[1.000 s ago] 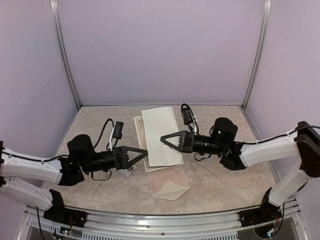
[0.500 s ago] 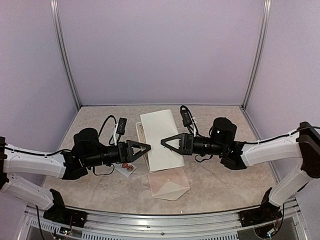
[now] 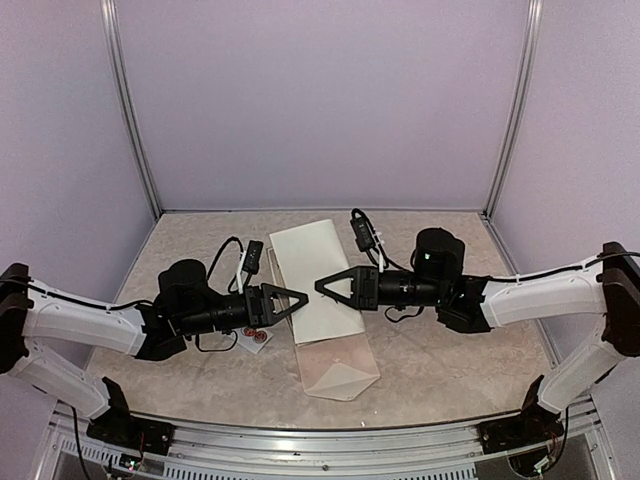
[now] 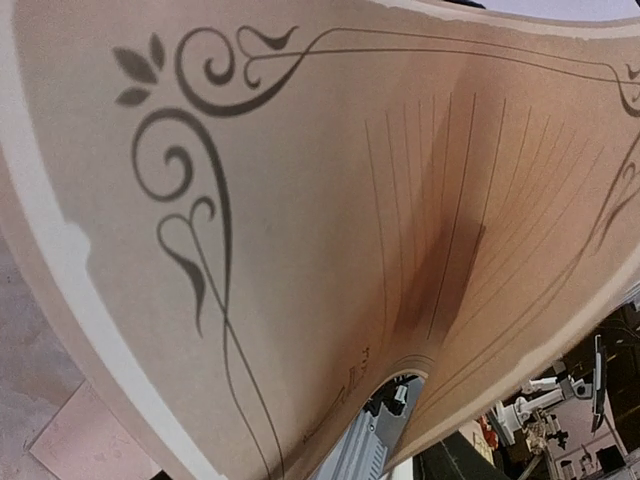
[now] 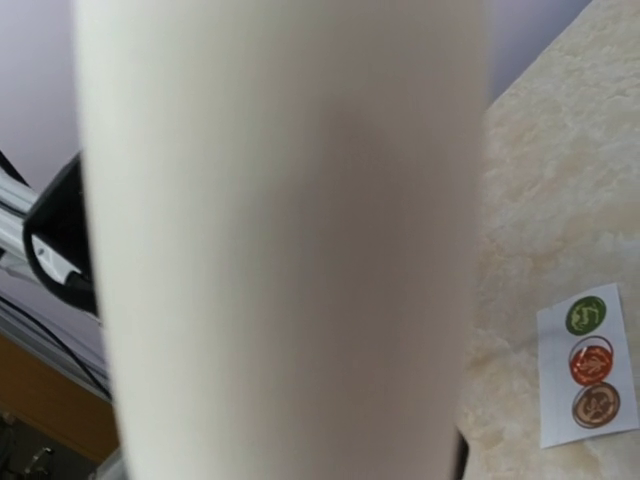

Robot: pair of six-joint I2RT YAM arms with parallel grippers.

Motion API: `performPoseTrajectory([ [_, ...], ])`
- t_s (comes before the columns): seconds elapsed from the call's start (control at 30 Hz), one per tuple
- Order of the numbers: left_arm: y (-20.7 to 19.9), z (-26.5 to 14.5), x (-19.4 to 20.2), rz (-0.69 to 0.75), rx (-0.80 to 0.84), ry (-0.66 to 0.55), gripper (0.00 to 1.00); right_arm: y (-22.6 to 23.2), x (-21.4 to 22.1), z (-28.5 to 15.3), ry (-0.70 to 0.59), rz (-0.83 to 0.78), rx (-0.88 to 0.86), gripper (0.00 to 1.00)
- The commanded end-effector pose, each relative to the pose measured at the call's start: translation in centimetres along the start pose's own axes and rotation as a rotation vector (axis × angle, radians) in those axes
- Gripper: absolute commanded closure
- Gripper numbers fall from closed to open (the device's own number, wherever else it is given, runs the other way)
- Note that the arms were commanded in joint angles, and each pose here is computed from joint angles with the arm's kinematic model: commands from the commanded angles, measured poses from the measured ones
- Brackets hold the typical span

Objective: Place the letter into the envelope and seal it

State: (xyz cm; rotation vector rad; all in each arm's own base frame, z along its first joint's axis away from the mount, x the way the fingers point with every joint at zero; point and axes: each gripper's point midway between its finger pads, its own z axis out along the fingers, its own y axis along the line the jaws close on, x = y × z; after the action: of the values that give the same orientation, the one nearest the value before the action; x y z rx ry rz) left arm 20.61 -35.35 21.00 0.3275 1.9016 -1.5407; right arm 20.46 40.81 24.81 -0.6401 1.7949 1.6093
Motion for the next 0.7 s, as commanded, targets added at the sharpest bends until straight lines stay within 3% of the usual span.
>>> performPoseTrajectory([
  [0.0, -1.8, 0.7, -0.9, 0.006, 0.073, -0.021, 0.51, -0.2, 0.3, 0.6, 0.024, -0.04, 0.036, 0.79],
  [0.2, -1.7, 0.8, -0.8, 0.003, 0.077, -0.018, 0.62, -1.3, 0.9, 1.0, 0.059, -0.056, 0.092, 0.77],
  [0.57, -1.5, 0.7, -0.5, 0.003, 0.075, -0.016, 0.66, -2.2, 1.4, 1.2, 0.109, -0.084, 0.144, 0.76],
  [0.67, -1.5, 0.6, -0.5, 0.004, 0.075, -0.015, 0.81, -2.2, 1.5, 1.2, 0.123, -0.095, 0.146, 0.75],
])
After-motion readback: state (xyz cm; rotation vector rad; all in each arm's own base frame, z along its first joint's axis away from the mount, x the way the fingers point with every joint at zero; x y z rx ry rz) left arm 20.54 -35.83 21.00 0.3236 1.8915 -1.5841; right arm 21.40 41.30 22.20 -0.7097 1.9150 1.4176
